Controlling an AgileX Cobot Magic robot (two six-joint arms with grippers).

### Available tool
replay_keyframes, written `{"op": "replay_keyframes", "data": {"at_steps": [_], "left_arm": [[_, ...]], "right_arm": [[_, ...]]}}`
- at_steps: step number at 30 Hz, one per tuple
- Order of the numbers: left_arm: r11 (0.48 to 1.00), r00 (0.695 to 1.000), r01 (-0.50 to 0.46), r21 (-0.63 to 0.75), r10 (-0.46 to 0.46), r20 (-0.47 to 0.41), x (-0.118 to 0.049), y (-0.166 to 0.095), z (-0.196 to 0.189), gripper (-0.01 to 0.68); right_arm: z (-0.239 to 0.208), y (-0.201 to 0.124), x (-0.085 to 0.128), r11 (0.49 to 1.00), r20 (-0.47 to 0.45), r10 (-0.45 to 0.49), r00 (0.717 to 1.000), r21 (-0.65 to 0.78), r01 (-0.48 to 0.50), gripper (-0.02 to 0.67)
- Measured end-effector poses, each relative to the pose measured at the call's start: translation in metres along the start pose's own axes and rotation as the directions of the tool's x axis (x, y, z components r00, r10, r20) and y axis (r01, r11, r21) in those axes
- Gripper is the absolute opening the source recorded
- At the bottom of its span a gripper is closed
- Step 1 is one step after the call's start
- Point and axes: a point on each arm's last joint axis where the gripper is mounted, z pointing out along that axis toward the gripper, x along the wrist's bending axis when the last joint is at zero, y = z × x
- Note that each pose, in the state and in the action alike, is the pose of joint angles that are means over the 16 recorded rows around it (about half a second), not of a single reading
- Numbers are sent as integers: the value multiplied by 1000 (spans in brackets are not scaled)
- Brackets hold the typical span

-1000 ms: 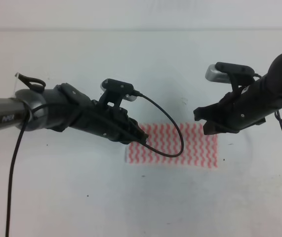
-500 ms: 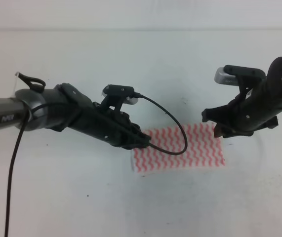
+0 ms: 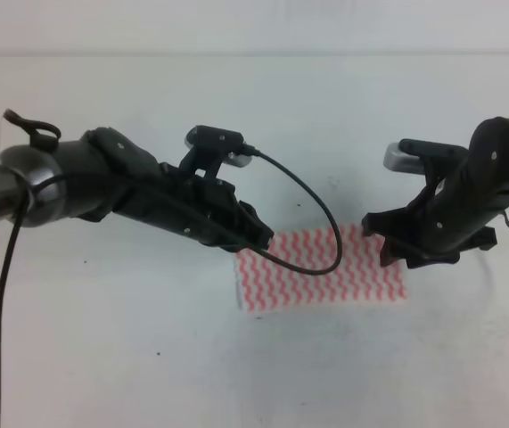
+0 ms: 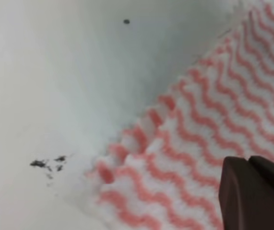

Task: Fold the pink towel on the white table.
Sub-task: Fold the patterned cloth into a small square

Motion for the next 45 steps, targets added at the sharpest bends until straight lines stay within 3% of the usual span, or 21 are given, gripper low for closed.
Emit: {"op": "replay_keyframes", "data": {"at_steps": [25, 32, 45], "left_arm": [[999, 999, -30, 46, 30, -11, 12, -14, 24, -5], [997, 1000, -23, 74, 23, 6, 16, -22, 35, -5], [995, 1000, -16, 95, 14, 25, 17, -27, 40, -5]], "right_arm": [[31, -1, -3, 998, -2, 42, 999, 46, -42, 253], [31, 0, -4, 998, 3, 36, 999, 45, -36, 196], [18, 3, 0, 1000, -8, 12, 1000, 14, -12, 15]]}}
